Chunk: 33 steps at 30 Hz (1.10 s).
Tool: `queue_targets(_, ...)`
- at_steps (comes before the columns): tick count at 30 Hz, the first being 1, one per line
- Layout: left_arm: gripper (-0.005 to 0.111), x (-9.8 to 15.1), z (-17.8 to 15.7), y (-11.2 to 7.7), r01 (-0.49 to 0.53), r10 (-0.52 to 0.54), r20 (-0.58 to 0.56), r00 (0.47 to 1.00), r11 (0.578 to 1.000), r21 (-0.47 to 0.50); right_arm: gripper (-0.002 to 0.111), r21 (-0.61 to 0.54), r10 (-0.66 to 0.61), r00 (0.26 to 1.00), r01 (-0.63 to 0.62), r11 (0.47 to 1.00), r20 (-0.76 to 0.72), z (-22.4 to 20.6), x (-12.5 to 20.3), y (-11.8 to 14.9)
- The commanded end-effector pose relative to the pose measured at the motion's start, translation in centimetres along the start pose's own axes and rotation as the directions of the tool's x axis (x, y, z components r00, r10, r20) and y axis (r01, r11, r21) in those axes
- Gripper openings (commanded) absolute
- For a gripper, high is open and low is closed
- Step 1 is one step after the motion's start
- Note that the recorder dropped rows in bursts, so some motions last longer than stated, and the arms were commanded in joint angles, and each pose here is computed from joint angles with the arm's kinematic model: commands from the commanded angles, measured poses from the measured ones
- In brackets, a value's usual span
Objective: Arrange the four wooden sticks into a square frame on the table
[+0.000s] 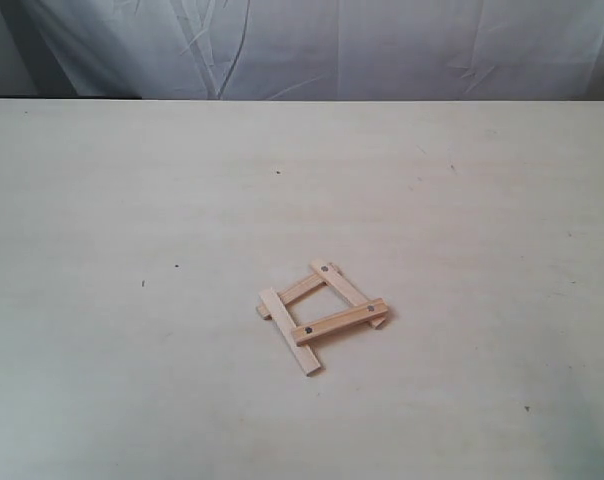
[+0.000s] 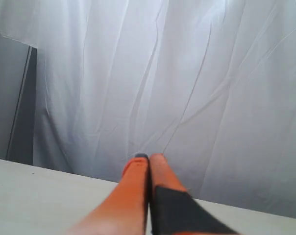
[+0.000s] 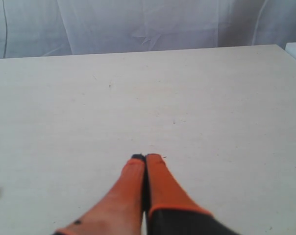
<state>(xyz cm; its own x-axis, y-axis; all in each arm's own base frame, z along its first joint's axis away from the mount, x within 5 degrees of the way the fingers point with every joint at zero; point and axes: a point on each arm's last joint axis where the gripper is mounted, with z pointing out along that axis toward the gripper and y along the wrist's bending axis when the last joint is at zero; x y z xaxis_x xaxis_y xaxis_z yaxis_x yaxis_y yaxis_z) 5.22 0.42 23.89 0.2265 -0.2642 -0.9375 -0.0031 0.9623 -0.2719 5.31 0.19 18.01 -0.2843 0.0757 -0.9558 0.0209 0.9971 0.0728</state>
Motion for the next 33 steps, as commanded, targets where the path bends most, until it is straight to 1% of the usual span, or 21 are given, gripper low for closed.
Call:
queue_targets(1, 0.0, -3.7, 1.5, -1.5, -0.052, 0.052, -0.187, 0.981, 0.999, 0.005, 0.0, 0.005, 0.003, 1.0, -0.003, 1.0, 0.015, 0.0, -0.1, 0.0)
queue_targets(4, 0.0, -6.1, 4.2, -2.6, -0.101, 0.097, -0.379, 0.92, 0.995, 0.011, 0.0, 0.005, 0.003, 1.0, -0.003, 1.0, 0.015, 0.0, -0.1, 0.0)
queue_targets(6, 0.0, -7.2, 6.6, -3.3, -0.149, 0.158, -0.525, 0.836, 0.987, 0.059, 0.0, 0.005, 0.003, 1.0, -0.003, 1.0, 0.015, 0.0, -0.1, 0.0)
queue_targets(7, 0.0, -7.2, 7.6, -3.6, -0.159, 0.184, -0.598, 0.78, 0.983, 0.096, 0.0, 0.005, 0.003, 1.0, -0.003, 1.0, 0.015, 0.0, -0.1, 0.0)
queue_targets(8, 0.0, -7.4, 9.2, -4.1, -0.163, 0.227, -0.667, 0.71, 0.974, 0.159, 0.0, 0.005, 0.003, 1.0, -0.003, 1.0, 0.015, 0.0, -0.1, 0.0)
queue_targets(10, 0.0, -6.8, 11.5, -4.7, -0.135, 0.281, -0.768, 0.575, 0.959, 0.25, 0.0, 0.005, 0.003, 1.0, -0.003, 1.0, 0.015, 0.0, -0.1, 0.0)
queue_targets(11, 0.0, -6.2, 12.7, -4.9, -0.107, 0.314, -0.809, 0.496, 0.947, 0.302, 0.0, 0.005, 0.003, 1.0, -0.003, 1.0, 0.015, 0.0, -0.1, 0.0)
queue_targets(13, 0.0, -4.8, 15.2, -5.1, -0.053, 0.326, -0.857, 0.399, 0.941, 0.333, 0.0, 0.005, 0.003, 1.0, -0.003, 1.0, 0.015, 0.0, -0.1, 0.0)
queue_targets(15, 0.0, -3.1, 17.1, -5.6, -0.024, 0.351, -0.876, 0.332, 0.931, 0.364, 0.0, 0.005, 0.003, 1.0, -0.003, 1.0, 0.015, 0.0, -0.1, 0.0)
queue_targets(16, 0.0, -1.9, 17.9, -6.2, -0.02, 0.381, -0.875, 0.299, 0.919, 0.394, 0.0, 0.005, 0.003, 1.0, -0.003, 1.0, 0.015, 0.0, -0.1, 0.0)
queue_targets(18, 0.0, 0.3, 19.0, -7.9, -0.012, 0.452, -0.857, 0.245, 0.886, 0.464, 0.0, 0.005, 0.003, 1.0, -0.003, 1.0, 0.015, 0.0, -0.1, 0.0)
queue_targets(20, 0.0, 2.9, 19.7, -10.5, 0.002, 0.526, -0.827, 0.199, 0.844, 0.537, 0.0, 0.005, 0.003, 1.0, -0.003, 1.0, 0.018, 0.0, -0.1, 0.0)
queue_targets(23, 0.0, 6.2, 20.3, -14.7, 0.033, 0.622, -0.769, 0.145, 0.774, 0.632, 0.0, 0.005, 0.003, 1.0, -0.003, 1.0, 0.018, 0.0, -0.1, 0.0)
queue_targets(26, 0.0, 9.5, 20.9, -18.0, 0.074, 0.679, -0.729, 0.087, 0.725, 0.684, 0.0, 0.005, 0.003, 1.0, -0.003, 1.0, 0.018, 0.0, -0.1, 0.0)
queue_targets(29, 0.0, 12.2, 21.2, -20.5, 0.103, 0.721, -0.692, 0.045, 0.685, 0.721, 0.0, 0.005, 0.003, 1.0, -0.003, 1.0, 0.018, 0.0, -0.1, 0.0)
queue_targets(30, 0.0, 12.8, 21.3, -21.2, 0.106, 0.733, -0.679, 0.04, 0.673, 0.732, 0.0, 0.005, 0.003, 1.0, -0.003, 1.0, 0.018, 0.0, -0.1, 0.0)
queue_targets(31, 0.001, 13.5, 21.4, -21.9, 0.107, 0.752, -0.659, 0.024, 0.653, 0.749, 0.0, 0.005, 0.003, 1.0, -0.003, 1.0, 0.018, 0.0, -0.1, 0.0)
queue_targets(33, 0.005, 14.9, 21.3, -22.9, 0.12, 0.779, -0.626, -0.024, 0.624, 0.772, 0.0, 0.005, 0.003, 1.0, -0.003, 1.0, 0.018, 0.0, -0.1, 0.0)
